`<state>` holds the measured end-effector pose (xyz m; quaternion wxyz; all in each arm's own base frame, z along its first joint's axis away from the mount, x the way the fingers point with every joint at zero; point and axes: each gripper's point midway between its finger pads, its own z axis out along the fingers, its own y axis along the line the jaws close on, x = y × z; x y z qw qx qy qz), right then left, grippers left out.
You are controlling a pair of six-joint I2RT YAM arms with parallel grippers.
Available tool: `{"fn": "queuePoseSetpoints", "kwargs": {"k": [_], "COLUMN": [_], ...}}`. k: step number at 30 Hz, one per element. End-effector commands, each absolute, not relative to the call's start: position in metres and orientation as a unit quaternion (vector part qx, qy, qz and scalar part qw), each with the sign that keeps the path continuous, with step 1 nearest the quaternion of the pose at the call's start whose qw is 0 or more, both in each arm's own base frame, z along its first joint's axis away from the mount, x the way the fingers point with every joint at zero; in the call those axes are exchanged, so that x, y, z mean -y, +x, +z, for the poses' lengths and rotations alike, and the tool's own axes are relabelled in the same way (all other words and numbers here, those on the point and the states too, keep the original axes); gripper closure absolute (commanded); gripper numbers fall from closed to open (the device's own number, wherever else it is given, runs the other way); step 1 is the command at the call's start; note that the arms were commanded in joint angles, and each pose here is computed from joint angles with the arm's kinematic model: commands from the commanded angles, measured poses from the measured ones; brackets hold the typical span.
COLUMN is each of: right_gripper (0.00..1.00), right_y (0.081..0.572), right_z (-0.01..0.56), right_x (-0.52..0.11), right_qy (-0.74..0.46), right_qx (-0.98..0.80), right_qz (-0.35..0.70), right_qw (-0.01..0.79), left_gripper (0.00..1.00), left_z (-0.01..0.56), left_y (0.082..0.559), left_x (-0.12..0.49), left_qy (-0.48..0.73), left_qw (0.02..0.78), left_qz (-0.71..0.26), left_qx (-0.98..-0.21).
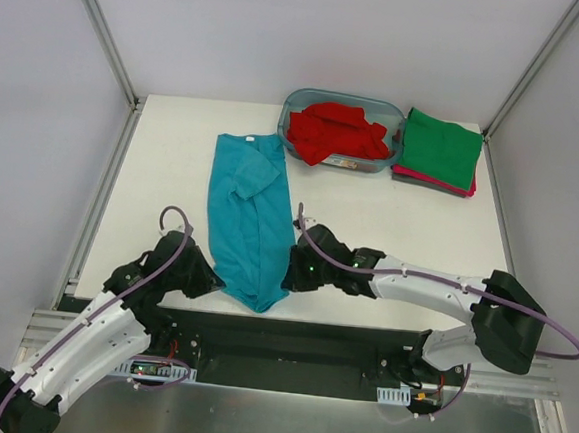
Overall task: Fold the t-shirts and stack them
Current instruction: Grab the bottom of the folded rectangular tshirt with both arms, then fold the folded rectangular tshirt in 1/3 of the way
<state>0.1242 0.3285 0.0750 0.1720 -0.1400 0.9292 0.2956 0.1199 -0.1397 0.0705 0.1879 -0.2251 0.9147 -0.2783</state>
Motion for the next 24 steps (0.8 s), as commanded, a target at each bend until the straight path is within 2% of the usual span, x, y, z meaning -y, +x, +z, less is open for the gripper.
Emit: {"fn": "queuePoseSetpoints", "kwargs": {"k": [1, 7, 12, 17, 24], "right_gripper": [0.95, 0.95, 0.95, 0.95, 0.95], "right_y": [0.158, 0.196, 0.239, 0.279, 0.326], "right_z": [0.100, 0.117, 0.125, 0.132, 0.133], "right_x": [-0.332, -0.350, -0.358, -0.360, -0.368], "right_qy": [-0.144, -0.154, -0.133, -0.119, -0.101], "right_qx": [-0.924, -0.916, -0.916, -0.913, -0.912], "right_qz": [0.278, 0.286, 0.282, 0.273, 0.274], "right_qw": [0.220, 0.236, 0.254, 0.278, 0.288], "left_gripper": [1.00, 1.00, 1.00, 1.00, 1.00], "left_z": [0.104, 0.139, 0.156, 0.159, 0.145], "left_y": [0.160, 0.208, 0.241, 0.273, 0.307], "left_x": [0.141, 0.124, 0.109, 0.102, 0.097], "left_qy": [-0.208, -0.232, -0.255, -0.259, -0.256], "left_qw": [0.269, 0.372, 0.418, 0.405, 0.384], "left_qz": [-0.270, -0.228, -0.205, -0.244, -0.251], "left_qx": [-0.901, -0.869, -0.847, -0.842, -0.851]}}
